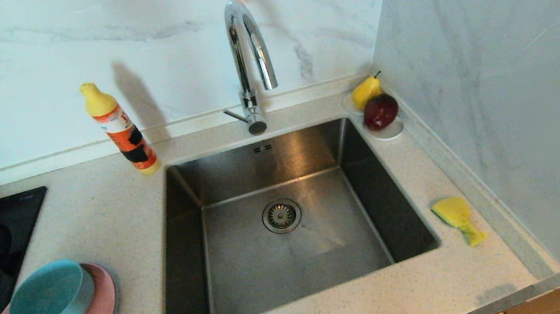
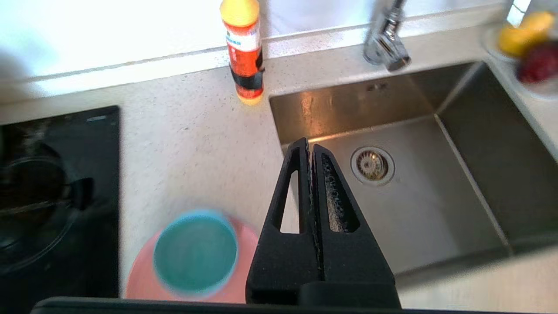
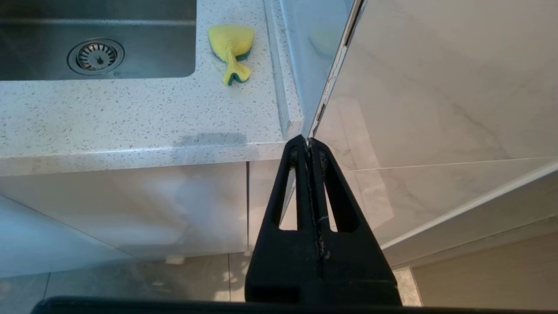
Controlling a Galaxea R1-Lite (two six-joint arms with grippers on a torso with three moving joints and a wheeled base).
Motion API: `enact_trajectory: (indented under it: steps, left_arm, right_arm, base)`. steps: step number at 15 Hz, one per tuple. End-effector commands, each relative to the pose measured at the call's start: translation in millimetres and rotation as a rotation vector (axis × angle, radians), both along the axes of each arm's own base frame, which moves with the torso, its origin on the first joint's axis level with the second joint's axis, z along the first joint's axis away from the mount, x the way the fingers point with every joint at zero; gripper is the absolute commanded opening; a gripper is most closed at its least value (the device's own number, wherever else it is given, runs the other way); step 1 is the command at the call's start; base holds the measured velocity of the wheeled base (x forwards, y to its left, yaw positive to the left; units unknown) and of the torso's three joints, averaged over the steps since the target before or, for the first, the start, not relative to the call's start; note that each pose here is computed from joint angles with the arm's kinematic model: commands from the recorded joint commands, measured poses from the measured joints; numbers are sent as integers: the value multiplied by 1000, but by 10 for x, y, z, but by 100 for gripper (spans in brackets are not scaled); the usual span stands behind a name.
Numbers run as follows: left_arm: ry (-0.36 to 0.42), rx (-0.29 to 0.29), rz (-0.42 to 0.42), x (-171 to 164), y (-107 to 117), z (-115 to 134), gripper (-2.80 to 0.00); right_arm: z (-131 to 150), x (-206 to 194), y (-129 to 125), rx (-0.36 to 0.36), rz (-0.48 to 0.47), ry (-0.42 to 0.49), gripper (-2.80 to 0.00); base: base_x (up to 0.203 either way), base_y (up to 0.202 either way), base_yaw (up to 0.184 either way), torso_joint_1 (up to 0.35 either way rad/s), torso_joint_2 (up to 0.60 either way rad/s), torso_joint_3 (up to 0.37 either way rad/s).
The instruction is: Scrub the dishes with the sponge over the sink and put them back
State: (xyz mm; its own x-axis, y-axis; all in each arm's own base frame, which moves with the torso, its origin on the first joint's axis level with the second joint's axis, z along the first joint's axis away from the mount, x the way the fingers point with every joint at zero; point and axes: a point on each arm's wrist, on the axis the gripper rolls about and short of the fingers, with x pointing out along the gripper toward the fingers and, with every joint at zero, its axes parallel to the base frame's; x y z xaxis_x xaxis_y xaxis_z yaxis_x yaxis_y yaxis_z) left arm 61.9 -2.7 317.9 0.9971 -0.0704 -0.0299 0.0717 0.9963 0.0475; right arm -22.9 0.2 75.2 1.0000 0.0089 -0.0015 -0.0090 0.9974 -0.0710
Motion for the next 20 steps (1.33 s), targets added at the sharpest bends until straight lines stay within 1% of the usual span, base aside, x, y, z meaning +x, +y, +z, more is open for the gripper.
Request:
enact_trajectory:
  steps: [1,2,3,4,5,6,7,8,12,13,14,16,18,20]
  left_arm:
    - [-139,31,-7,-728,22,-368,-280]
    - [-163,44,-6,-886,31,-561,-280]
    - [-150,54,3,-957,40,-829,-280]
    - [-117,41,41,-959,52,-1059,-280]
    - [-82,-13,86,-936,63,-1177,-280]
    - [-44,-46,108,-899,64,-1268,-280]
    - [-12,-48,119,-874,58,-1364,-280]
    - [3,-47,121,-883,51,-1483,-280]
    - [-32,-35,87,-1031,29,-1985,-280]
    - [-11,-14,82,-1022,27,-2129,-280]
    - [28,13,78,-985,26,-2237,-280]
    - [102,36,69,-917,24,-2434,-280]
    - [55,40,66,-886,24,-2435,-280]
    - [52,51,65,-880,24,-2442,-280]
  right_arm:
    - [0,0,0,-1,0,0,-280]
    - [0,0,0,-1,0,0,-280]
    - [0,0,0,-1,0,0,-280]
    - [0,0,0,-1,0,0,-280]
    - [0,0,0,-1,0,0,-280]
    - [0,0,0,-1,0,0,-280]
    - [0,0,0,-1,0,0,-280]
    - [0,0,0,-1,0,0,-280]
    - [0,0,0,-1,0,0,-280]
    - [0,0,0,-1,0,0,-280]
    - [-1,0,0,-1,0,0,-280]
    - [0,0,0,-1,0,0,-280]
    - [0,1,0,1,0,1,-280]
    - [0,0,0,0,0,0,-280]
  base:
    - [0,0,0,0,0,0]
    - [0,0,0,0,0,0]
    - [0,0,0,0,0,0]
    - [0,0,0,0,0,0]
    - [0,0,0,0,0,0]
    - [0,0,0,0,0,0]
    - [0,0,0,0,0,0]
    - [0,0,0,0,0,0]
    - [0,0,0,0,0,0]
    - [0,0,0,0,0,0]
    - [0,0,0,0,0,0]
    - [0,0,0,0,0,0]
    - [0,0,0,0,0,0]
    - [0,0,0,0,0,0]
